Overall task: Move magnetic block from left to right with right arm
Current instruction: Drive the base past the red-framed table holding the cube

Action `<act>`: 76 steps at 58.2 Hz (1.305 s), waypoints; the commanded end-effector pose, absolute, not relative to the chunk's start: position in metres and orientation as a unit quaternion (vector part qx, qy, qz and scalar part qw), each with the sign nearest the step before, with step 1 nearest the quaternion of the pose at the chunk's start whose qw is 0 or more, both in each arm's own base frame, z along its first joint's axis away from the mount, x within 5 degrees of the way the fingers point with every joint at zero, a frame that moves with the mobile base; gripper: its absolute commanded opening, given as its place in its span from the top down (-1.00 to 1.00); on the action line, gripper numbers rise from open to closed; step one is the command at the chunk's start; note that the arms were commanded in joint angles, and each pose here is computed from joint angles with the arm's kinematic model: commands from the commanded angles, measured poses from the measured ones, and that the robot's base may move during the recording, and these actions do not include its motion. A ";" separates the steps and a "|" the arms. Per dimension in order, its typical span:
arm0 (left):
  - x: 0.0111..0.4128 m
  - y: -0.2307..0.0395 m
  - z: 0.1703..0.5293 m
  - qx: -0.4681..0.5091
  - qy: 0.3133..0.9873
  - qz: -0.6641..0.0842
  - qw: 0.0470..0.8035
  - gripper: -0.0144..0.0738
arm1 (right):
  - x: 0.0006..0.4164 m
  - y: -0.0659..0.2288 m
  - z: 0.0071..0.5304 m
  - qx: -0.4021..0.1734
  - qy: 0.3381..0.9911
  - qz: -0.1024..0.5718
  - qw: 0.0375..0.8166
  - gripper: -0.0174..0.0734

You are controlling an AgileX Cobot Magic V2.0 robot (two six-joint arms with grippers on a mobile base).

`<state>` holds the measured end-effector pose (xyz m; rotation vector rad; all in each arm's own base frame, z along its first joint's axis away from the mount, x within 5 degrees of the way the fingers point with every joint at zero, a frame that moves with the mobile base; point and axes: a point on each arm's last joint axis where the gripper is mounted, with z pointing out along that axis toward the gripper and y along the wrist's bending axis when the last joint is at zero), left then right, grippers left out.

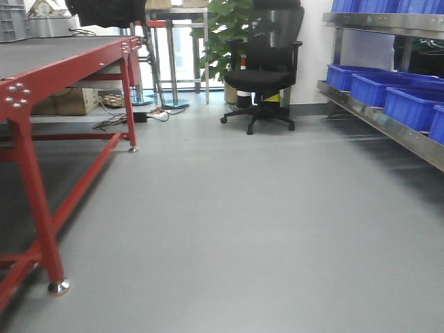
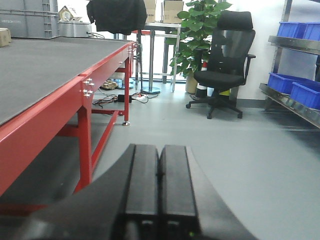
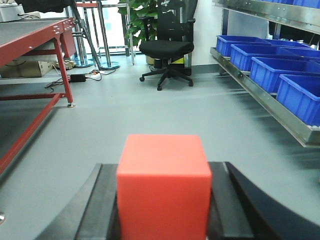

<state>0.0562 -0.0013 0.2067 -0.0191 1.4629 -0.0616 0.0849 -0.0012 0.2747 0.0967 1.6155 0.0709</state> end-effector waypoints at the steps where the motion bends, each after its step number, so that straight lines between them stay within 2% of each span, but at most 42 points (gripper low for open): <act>1: 0.054 0.000 0.213 -0.014 0.633 -0.028 0.773 0.96 | 0.085 -0.001 0.292 0.037 0.684 0.027 0.728 0.06; 76: 0.054 0.000 0.213 -0.014 0.633 -0.028 0.773 0.96 | 0.085 -0.001 0.292 0.037 0.684 0.027 0.728 0.06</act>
